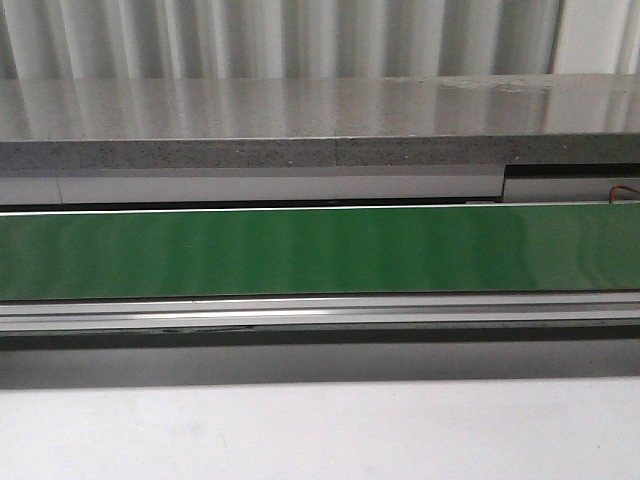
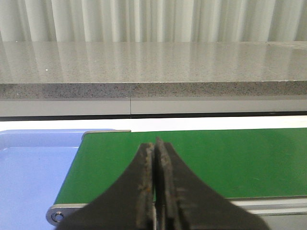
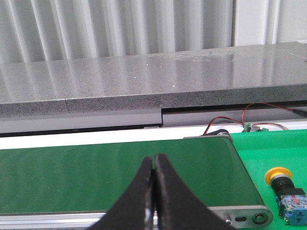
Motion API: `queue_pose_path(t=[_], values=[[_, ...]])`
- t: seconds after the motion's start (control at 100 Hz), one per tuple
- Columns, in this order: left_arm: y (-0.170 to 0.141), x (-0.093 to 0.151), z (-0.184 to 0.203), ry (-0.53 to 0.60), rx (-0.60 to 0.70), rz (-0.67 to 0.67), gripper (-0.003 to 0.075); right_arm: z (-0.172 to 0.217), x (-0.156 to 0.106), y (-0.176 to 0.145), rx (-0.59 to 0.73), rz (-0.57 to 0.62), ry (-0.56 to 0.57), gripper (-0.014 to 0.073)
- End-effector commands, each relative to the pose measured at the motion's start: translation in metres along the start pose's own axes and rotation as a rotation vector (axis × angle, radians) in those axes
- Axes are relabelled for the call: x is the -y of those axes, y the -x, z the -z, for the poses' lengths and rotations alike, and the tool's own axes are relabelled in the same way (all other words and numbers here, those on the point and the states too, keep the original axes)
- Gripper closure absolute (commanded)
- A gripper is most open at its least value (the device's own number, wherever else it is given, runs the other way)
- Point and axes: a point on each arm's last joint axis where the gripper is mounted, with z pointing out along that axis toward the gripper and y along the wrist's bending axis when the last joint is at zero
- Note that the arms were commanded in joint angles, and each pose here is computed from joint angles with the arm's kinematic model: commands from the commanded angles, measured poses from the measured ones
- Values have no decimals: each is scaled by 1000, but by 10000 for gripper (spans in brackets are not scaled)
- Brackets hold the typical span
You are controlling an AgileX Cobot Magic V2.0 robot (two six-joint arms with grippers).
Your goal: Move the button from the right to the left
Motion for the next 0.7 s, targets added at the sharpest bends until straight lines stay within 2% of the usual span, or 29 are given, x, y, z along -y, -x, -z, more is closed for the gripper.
queue_pose_path(t=[0.0, 0.59, 0.69], values=[[1, 1, 1, -13, 90, 4, 740, 2, -2, 14, 112, 2, 15, 662], [1, 1, 1, -13, 90, 4, 740, 2, -2, 14, 112, 2, 15, 662], [1, 1, 1, -13, 90, 4, 740, 3, -3, 19, 168, 8, 24, 662]])
